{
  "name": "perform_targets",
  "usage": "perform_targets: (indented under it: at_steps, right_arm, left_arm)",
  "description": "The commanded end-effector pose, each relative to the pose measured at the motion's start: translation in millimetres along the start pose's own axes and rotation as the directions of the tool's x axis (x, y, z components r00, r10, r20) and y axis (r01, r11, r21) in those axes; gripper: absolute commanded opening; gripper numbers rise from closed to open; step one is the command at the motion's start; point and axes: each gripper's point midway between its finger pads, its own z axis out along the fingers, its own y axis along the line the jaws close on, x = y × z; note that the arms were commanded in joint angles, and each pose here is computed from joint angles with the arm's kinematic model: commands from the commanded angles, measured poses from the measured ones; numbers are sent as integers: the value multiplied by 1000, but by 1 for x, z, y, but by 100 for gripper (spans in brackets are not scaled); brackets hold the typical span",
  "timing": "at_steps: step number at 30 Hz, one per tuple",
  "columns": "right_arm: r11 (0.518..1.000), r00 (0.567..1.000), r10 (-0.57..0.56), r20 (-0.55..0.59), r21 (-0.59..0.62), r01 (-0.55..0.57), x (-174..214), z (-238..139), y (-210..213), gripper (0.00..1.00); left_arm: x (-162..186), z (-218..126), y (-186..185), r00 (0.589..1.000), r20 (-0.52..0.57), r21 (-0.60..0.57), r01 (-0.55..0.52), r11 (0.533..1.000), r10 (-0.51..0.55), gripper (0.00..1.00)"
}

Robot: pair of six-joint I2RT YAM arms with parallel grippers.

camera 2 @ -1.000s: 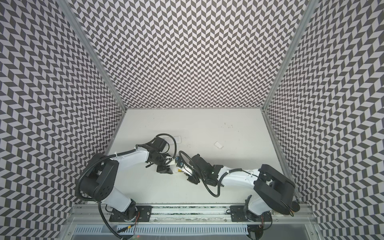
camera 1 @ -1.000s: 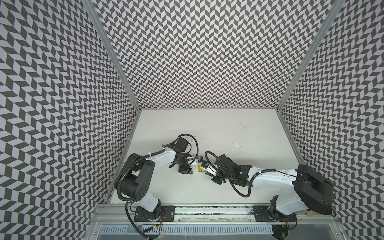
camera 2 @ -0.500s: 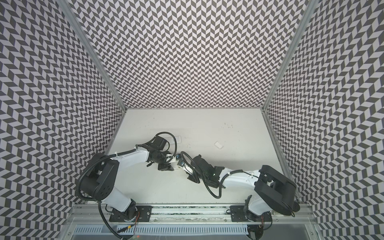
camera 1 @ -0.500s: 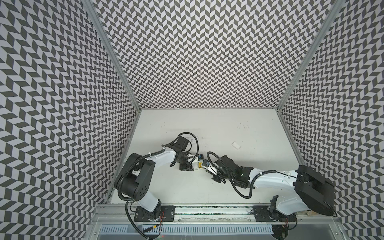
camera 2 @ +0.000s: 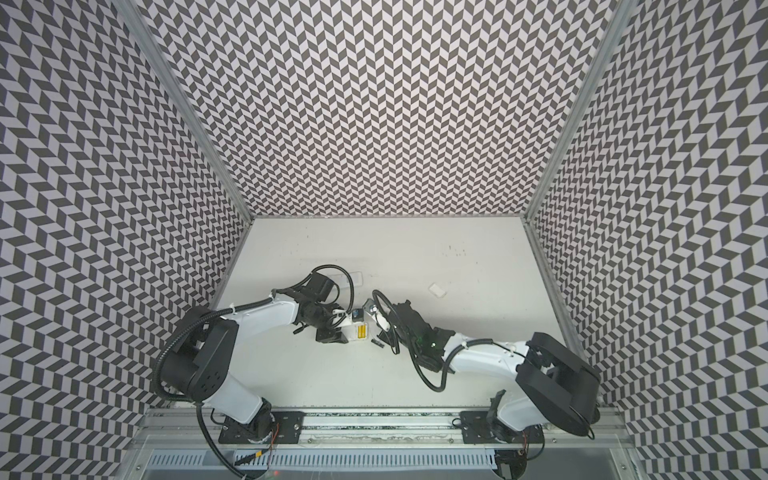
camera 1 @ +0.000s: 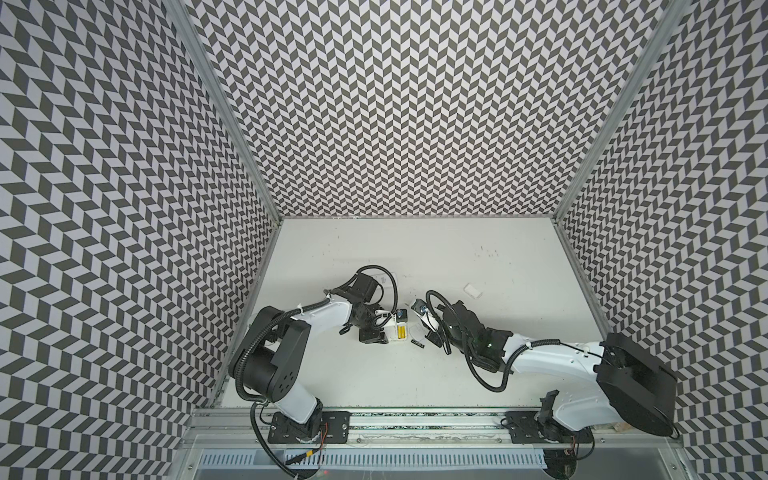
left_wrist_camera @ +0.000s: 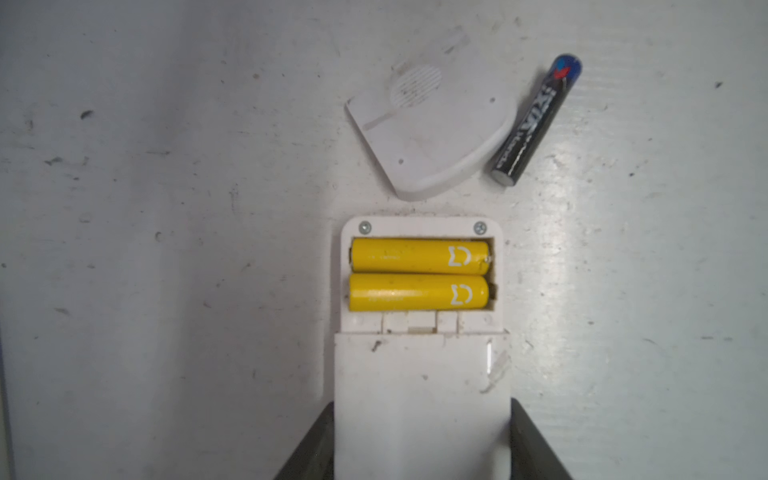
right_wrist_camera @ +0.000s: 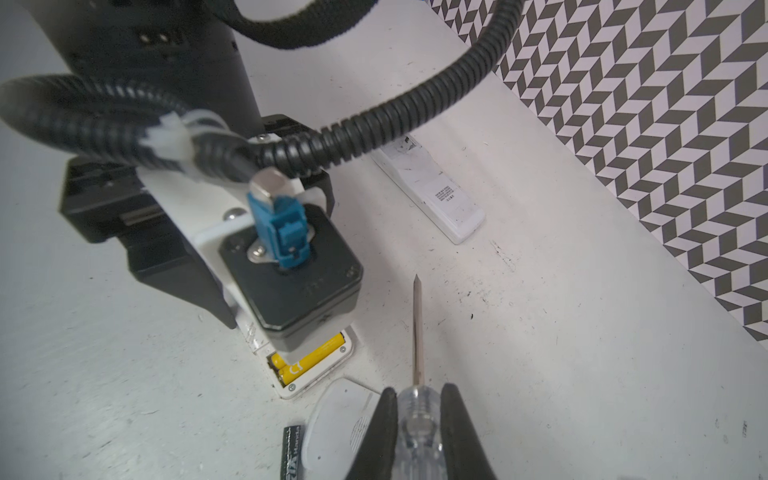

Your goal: Unload the batteries from the remote control

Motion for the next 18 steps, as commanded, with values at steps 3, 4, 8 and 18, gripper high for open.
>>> perform_targets:
  at_steps: [3, 4, 8, 18]
  right_arm:
    - [999, 998, 31, 46, 13, -32, -8, -3, -9, 0]
    - [999, 998, 38, 42, 0, -38, -6, -4, -9, 0]
    - [996, 996, 87, 32, -6, -86, 2, -7, -18, 0]
    - [988, 988, 154, 30, 18, -154, 16, -25, -41, 0]
  left_arm:
    - [-7, 0, -12, 1000, 24, 62, 5, 998, -6, 61]
    - [-10, 0, -10, 999, 32, 63, 10, 998, -12, 66]
    - [-25, -6, -7, 996, 83, 84, 14, 996, -21, 84]
    - [-61, -5, 5, 985, 152, 153, 60, 986, -83, 100]
